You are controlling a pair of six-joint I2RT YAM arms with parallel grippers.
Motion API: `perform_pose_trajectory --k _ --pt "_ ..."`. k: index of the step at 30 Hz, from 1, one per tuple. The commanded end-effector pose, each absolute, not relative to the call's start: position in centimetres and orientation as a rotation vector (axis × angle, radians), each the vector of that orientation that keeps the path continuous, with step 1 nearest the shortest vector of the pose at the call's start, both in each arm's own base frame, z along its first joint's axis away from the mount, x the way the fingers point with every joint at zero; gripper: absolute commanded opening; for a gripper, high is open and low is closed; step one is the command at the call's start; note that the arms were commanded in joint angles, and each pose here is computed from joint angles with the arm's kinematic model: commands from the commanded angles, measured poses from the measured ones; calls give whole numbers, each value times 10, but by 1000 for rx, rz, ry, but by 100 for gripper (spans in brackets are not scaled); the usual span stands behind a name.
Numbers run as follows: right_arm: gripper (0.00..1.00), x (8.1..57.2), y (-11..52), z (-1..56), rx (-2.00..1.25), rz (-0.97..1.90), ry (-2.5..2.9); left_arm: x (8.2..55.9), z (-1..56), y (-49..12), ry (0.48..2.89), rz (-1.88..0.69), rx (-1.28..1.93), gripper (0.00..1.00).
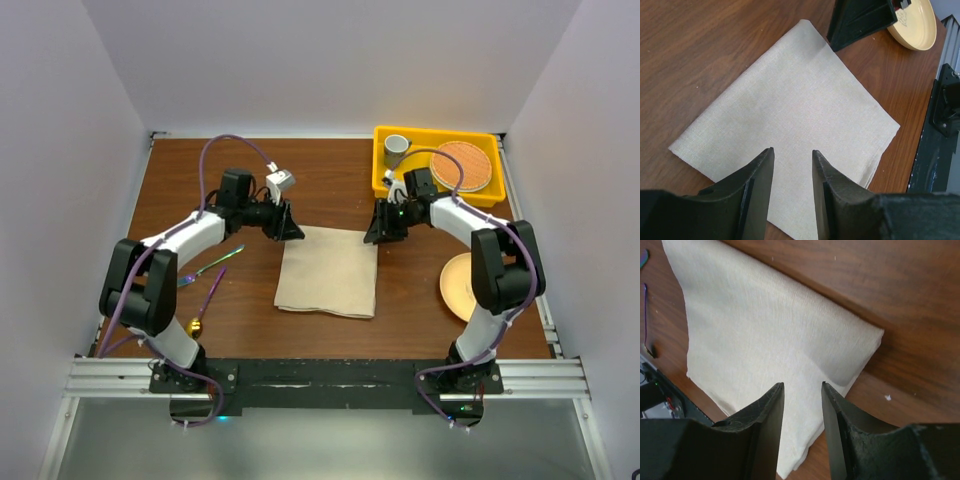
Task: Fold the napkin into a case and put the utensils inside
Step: Smooth out the square-folded napkin at the center of the board.
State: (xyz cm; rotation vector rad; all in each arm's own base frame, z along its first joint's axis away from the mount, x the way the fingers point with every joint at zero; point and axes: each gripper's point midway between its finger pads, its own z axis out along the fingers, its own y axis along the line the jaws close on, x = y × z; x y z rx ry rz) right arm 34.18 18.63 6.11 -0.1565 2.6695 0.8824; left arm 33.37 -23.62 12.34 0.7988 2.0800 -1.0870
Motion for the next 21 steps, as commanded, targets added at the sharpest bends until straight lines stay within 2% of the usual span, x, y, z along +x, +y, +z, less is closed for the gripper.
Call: perform_pose_trajectory --k 1,5,13,17,21 --pt "39 375 192 74 -146 884 2569 341 136 -245 2013 -1121 830 40" --pt "34 383 190 56 -131 873 2582 344 132 -246 2019 -1123 829 38" --pt "30 409 183 23 -28 911 2576 337 118 -246 2048 -1157 872 36" --pt "29 401 193 25 -32 1015 2573 328 109 -246 2075 -1197 883 31" --pt "31 393 204 58 -79 1137 2515 319 102 -247 2087 -1229 889 25"
